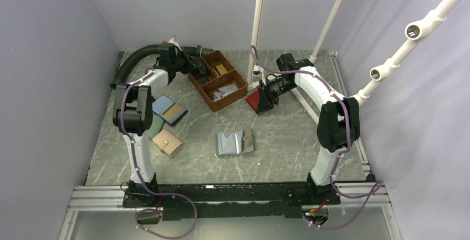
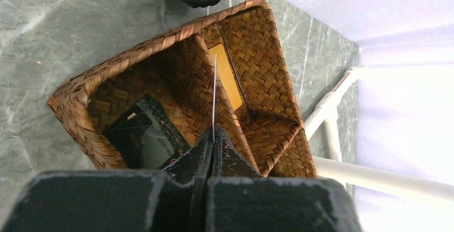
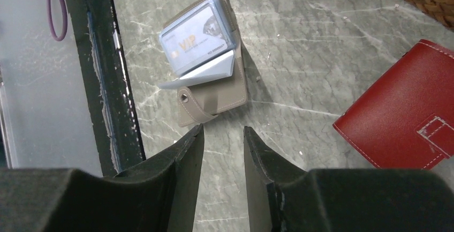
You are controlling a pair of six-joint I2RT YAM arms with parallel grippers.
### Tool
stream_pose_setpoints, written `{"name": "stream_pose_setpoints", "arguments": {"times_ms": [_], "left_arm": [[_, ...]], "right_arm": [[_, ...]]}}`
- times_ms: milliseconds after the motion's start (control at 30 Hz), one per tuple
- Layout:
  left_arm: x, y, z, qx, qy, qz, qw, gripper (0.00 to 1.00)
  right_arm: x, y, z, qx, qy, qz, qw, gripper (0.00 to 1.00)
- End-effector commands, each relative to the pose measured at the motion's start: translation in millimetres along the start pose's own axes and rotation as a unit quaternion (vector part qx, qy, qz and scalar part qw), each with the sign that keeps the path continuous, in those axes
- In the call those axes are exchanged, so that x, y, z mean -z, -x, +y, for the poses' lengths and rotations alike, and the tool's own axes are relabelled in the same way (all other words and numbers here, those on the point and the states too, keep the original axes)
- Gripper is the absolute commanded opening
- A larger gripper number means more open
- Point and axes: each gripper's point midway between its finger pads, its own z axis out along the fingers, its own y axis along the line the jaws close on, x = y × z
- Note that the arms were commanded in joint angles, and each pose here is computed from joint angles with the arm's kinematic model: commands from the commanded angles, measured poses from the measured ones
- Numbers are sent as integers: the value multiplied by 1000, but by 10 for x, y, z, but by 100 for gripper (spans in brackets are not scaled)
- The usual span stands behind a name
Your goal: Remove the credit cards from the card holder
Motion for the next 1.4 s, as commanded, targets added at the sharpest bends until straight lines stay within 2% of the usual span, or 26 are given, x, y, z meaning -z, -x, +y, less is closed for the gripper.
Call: {"name": "stream_pose_setpoints", "arguments": {"times_ms": [0,267,600,700,833,867,900,1233,1300,1367], "left_arm": [[-68,121,-177,-17,-4,-18,1000,0],[-152,88,-71,-8,34,-4,999,1],[-161,5,-37,15,46,16,999,0],[-186,-40,-38,26,52,30,998,6],[-124,-24,-30,28,84,39,995,27],[-85,12,-38,26,94,37,994,35],[-48,60,-48,22,102,32,994,38],[680,549,-398,-78,131,-19,988,42],[886,595,-447,-92,130,-29,987,48],[1131,634,-513,-97,123,-45,987,59]], "right_arm": [[114,220,10,31,-13,-22,999,36],[113,243,14,31,-11,-25,999,36],[112,251,15,30,-10,-27,999,36],[113,254,15,30,-11,-27,999,36],[119,253,28,30,-11,-27,999,36],[121,249,33,29,-11,-27,999,36],[123,249,35,29,-11,-27,999,36],[165,261,86,32,-12,-25,999,36],[178,286,92,34,-13,-28,999,37],[196,320,105,38,-17,-31,999,37]]}}
